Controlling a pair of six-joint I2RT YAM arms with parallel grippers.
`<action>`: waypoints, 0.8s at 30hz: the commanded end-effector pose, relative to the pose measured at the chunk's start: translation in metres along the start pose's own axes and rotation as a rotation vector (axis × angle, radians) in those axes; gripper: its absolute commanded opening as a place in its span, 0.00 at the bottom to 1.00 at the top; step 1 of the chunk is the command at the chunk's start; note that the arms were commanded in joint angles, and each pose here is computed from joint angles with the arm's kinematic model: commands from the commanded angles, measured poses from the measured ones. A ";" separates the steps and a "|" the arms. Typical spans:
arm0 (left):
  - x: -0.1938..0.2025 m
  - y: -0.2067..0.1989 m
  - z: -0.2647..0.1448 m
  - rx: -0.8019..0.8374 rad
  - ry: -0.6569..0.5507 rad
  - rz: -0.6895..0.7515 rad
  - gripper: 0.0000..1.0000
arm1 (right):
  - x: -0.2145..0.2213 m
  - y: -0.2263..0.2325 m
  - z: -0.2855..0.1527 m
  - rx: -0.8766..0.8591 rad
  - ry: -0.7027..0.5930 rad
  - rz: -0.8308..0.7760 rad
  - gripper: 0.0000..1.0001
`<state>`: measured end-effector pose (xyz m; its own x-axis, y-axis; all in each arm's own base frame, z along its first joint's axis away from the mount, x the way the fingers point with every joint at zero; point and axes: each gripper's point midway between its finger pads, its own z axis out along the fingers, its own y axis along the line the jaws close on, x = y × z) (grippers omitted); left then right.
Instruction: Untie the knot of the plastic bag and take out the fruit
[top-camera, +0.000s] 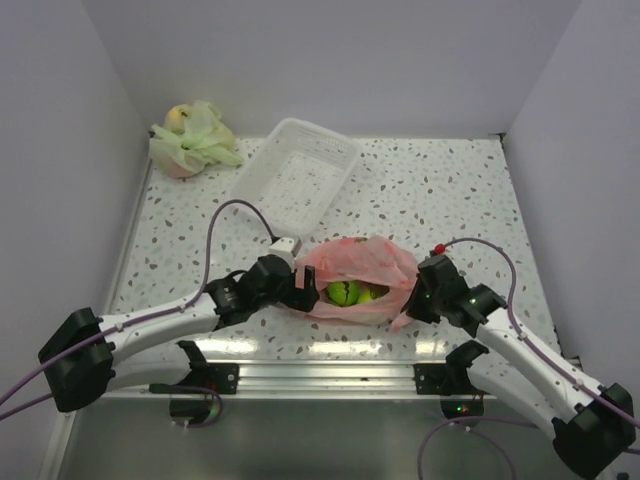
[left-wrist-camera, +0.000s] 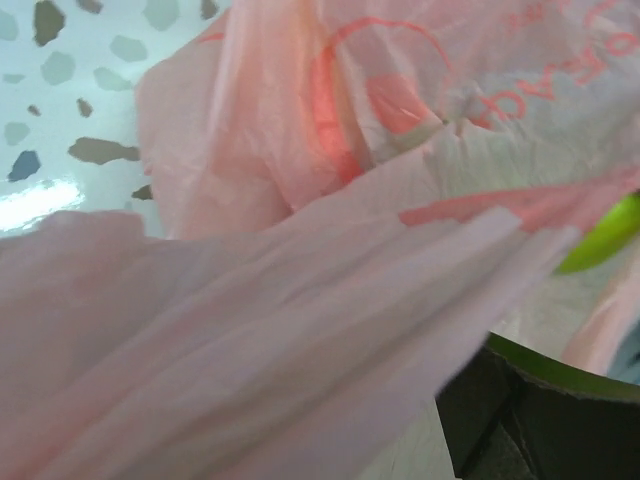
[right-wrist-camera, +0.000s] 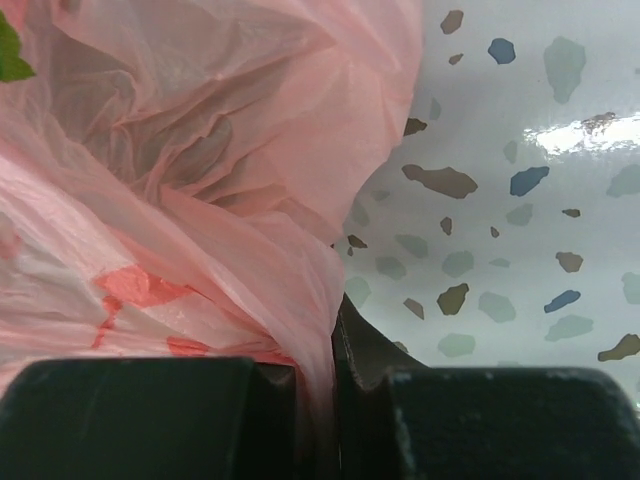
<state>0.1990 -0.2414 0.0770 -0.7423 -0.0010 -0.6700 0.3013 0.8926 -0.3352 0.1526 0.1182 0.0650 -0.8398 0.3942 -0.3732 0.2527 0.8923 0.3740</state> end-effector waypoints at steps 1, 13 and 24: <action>-0.026 -0.041 -0.022 0.192 -0.113 0.136 1.00 | -0.008 -0.011 -0.001 0.072 -0.013 -0.059 0.10; -0.056 -0.099 -0.055 0.126 -0.156 0.223 0.99 | -0.020 -0.007 -0.012 0.105 -0.006 -0.166 0.11; -0.101 -0.122 -0.060 0.046 -0.236 0.026 0.96 | -0.024 -0.005 -0.015 0.101 -0.025 -0.176 0.11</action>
<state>0.1922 -0.3174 0.2146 -0.5912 -0.0367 -0.8057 0.3947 0.8580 -0.3287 0.1573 0.1046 0.0738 -0.8799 0.2412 -0.4094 0.1559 0.9604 0.2309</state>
